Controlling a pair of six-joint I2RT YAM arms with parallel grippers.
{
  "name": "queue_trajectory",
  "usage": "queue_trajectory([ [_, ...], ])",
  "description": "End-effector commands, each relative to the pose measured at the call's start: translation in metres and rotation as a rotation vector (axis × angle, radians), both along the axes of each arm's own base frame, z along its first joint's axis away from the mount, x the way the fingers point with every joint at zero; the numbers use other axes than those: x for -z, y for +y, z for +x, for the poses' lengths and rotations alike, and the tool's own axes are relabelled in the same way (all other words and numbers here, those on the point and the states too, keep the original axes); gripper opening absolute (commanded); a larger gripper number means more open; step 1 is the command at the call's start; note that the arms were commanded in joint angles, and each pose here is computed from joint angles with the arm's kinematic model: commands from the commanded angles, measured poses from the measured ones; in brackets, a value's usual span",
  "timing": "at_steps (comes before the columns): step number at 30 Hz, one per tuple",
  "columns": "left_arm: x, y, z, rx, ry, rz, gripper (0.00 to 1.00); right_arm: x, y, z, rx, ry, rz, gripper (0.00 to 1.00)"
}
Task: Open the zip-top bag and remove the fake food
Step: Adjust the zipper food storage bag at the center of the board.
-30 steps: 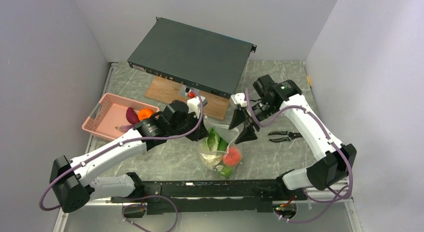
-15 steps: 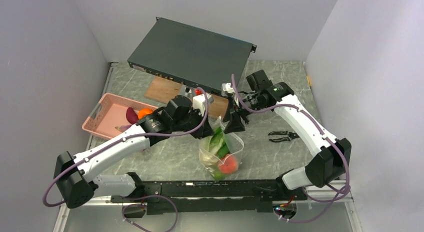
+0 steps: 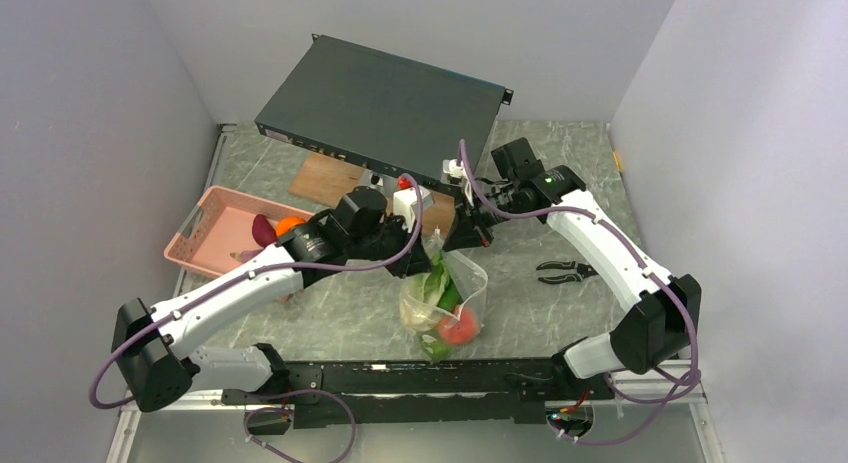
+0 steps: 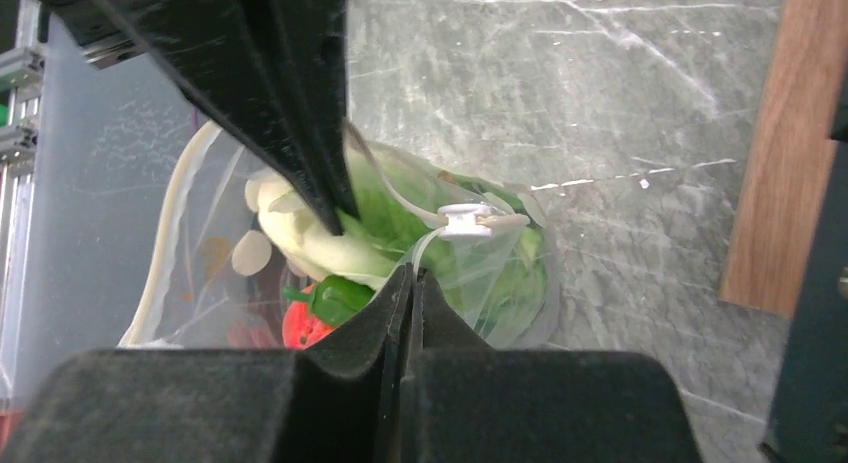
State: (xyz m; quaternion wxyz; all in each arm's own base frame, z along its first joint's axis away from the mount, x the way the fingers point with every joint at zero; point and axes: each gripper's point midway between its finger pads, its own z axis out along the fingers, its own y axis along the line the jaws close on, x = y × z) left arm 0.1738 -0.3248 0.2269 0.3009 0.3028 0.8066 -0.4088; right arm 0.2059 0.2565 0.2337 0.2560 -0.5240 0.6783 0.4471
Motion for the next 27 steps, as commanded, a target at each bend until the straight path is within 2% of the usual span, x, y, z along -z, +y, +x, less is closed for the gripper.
queue_trajectory([
  [1,-0.049,-0.011,-0.006,0.091,-0.104,-0.107,0.0,-0.005,-0.002,0.029,0.129,-0.055,-0.019,0.0],
  [7,-0.061,0.007,-0.008,0.083,-0.182,-0.079,0.0,0.002,-0.014,0.048,0.236,-0.099,-0.081,0.0],
  [10,-0.069,0.014,-0.01,0.077,-0.222,-0.09,0.0,0.002,-0.015,0.045,0.238,-0.094,-0.073,0.0],
  [17,-0.096,0.012,-0.017,0.097,-0.277,-0.202,0.0,-0.006,-0.009,0.029,0.187,-0.055,-0.014,0.0],
  [20,-0.108,0.006,-0.019,0.117,-0.285,-0.246,0.0,-0.013,-0.002,0.015,0.126,-0.02,0.039,0.0],
  [24,-0.108,-0.001,-0.021,0.139,-0.278,-0.28,0.0,-0.03,0.008,-0.018,-0.051,0.016,0.151,0.0],
  [27,-0.091,-0.001,-0.019,0.13,-0.247,-0.25,0.0,-0.039,0.003,-0.032,-0.137,-0.008,0.185,0.22],
])
